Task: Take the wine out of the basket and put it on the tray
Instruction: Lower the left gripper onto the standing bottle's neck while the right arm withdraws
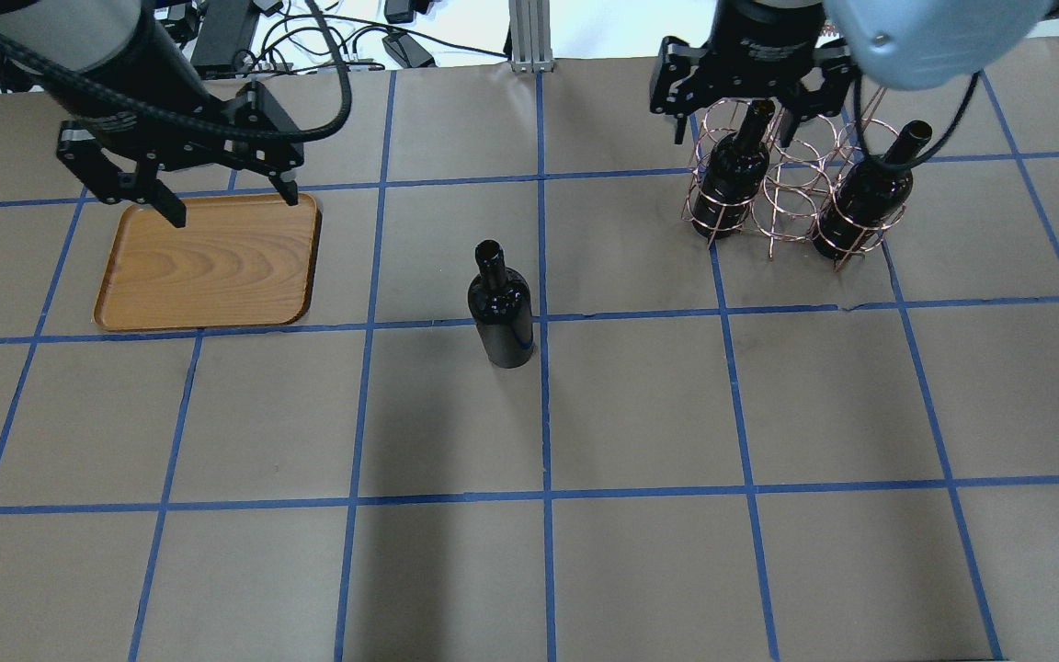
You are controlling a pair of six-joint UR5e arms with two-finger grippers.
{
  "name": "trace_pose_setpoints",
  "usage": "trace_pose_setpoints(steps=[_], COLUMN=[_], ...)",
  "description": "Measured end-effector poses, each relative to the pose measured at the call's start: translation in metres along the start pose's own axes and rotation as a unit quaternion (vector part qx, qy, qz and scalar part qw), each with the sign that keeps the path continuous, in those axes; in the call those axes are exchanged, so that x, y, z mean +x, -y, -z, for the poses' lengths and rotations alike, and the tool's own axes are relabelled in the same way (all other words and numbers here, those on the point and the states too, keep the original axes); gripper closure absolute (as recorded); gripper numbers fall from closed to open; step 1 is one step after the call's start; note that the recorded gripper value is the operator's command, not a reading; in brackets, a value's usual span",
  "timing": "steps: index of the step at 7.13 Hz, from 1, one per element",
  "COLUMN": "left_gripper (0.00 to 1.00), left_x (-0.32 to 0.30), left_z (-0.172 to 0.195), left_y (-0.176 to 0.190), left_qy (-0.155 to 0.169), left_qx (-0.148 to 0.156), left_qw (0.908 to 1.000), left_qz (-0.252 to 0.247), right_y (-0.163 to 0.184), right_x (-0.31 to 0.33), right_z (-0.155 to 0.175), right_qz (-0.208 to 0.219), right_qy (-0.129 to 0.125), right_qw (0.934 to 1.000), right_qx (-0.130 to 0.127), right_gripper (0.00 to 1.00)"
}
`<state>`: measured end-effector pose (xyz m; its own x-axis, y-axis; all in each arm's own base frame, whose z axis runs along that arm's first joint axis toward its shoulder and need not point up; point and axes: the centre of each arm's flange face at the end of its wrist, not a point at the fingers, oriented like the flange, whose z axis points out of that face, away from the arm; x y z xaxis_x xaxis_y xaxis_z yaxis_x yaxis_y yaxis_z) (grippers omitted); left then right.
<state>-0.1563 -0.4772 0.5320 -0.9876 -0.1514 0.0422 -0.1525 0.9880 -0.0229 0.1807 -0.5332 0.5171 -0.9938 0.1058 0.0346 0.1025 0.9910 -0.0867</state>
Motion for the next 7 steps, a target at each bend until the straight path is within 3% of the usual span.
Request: trace_pose_setpoints(steps=[2,7], left_gripper=[0.0,0.0], left_x=[0.056,0.147], left_z=[-0.037,-0.134], left_y=[0.004,0.017], left_qy=[-0.002,0.002], left_qx=[0.003,-0.024], left_qw=[1.0,0.999], left_qz=[0.004,-0.037], right_y=[-0.03,-0.044], right_x=[0.02,0.025], right_z=[0.02,0.003], right_qz=[0.015,0.017], right_qy=[-0.005,-0.004], right_qw=[0.9998,0.9997], right_qx=[-0.009,-0.015], right_gripper=[0.0,0.01])
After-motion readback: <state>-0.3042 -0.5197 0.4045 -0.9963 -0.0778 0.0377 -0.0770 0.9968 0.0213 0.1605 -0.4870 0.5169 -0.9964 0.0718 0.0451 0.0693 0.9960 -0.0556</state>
